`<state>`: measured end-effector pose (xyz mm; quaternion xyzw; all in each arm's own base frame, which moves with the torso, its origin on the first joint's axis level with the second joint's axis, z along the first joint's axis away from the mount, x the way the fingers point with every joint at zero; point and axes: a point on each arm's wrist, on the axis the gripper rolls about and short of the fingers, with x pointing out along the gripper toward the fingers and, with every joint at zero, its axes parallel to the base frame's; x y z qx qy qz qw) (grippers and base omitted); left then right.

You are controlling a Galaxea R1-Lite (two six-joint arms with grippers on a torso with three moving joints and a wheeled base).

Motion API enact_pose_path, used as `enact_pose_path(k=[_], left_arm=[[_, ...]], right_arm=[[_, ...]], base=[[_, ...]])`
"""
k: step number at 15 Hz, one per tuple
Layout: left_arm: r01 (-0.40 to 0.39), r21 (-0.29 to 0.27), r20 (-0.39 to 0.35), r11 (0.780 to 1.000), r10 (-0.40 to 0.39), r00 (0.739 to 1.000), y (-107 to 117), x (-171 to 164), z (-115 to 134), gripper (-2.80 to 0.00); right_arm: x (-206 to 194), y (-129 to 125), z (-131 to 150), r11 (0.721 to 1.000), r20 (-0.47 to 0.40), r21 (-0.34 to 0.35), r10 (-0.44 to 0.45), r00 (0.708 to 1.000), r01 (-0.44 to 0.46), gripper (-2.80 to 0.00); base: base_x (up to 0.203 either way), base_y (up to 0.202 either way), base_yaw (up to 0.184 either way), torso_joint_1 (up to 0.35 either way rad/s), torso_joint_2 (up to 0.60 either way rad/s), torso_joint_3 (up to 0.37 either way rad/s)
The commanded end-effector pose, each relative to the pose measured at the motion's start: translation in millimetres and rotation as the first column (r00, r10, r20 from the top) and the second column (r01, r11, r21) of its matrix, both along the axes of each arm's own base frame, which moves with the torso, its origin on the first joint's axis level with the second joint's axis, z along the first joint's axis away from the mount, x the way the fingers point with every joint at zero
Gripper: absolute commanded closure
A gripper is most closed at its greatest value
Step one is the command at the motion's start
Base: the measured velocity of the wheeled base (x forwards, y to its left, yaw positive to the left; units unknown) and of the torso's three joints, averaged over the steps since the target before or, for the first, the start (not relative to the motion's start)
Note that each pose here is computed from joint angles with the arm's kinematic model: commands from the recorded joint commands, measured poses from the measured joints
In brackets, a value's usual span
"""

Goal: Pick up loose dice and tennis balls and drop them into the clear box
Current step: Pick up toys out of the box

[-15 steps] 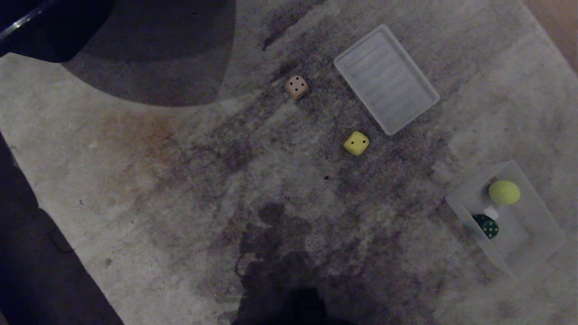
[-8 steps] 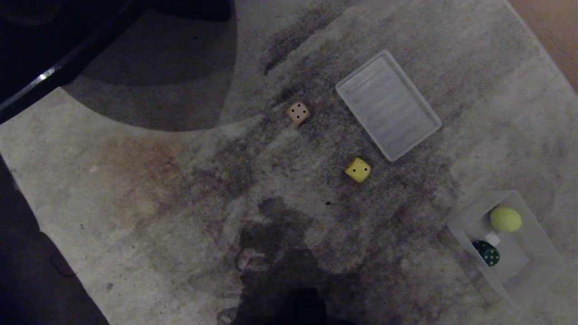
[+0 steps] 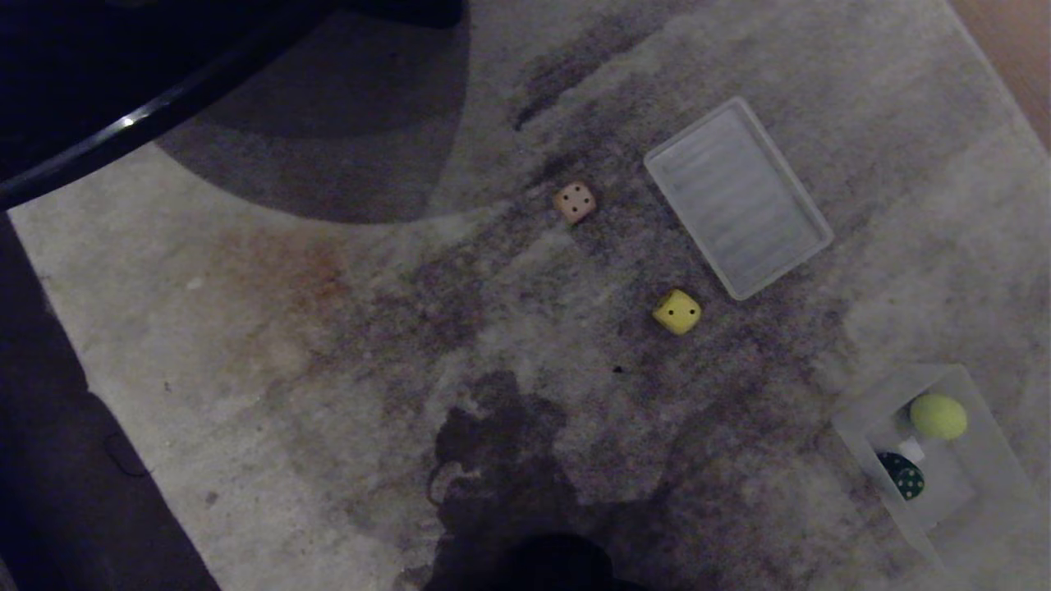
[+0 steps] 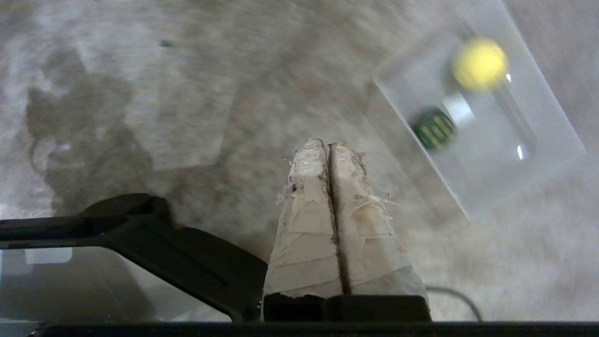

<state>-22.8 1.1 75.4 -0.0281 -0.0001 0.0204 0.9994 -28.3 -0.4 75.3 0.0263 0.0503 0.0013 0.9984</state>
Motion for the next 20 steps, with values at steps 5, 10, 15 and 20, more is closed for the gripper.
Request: enact_pose_path(k=[5, 10, 15, 20], left_arm=[[-0.004, -0.008, -0.002, 1.000, 0.004, 1.000, 0.1, 0.2, -0.3, 0.00], [-0.005, -0.007, -0.002, 1.000, 0.005, 1.000, 0.1, 0.2, -0.3, 0.00], [-0.007, -0.010, -0.001, 1.000, 0.007, 1.000, 0.1, 0.2, -0.2, 0.00], [-0.007, -0.010, 0.000, 1.000, 0.007, 1.000, 0.1, 0.2, -0.1, 0.00]], right_arm=[[0.1, 0.0, 0.6, 1.000, -0.001, 0.000, 0.001, 1.000, -0.001, 0.00], [0.1, 0.0, 0.6, 1.000, -0.001, 0.002, 0.001, 1.000, -0.001, 0.00], [0.1, 0.0, 0.6, 1.000, -0.001, 0.002, 0.001, 1.000, -0.001, 0.00], [0.1, 0.0, 0.6, 1.000, -0.001, 0.002, 0.001, 1.000, -0.001, 0.00]], base=[[0.002, -0.005, 0.127, 0.003, 0.00, 0.004], [0.000, 0.000, 0.000, 0.000, 0.00, 0.000], [0.000, 0.000, 0.000, 0.000, 0.00, 0.000], [0.000, 0.000, 0.000, 0.001, 0.00, -0.044]])
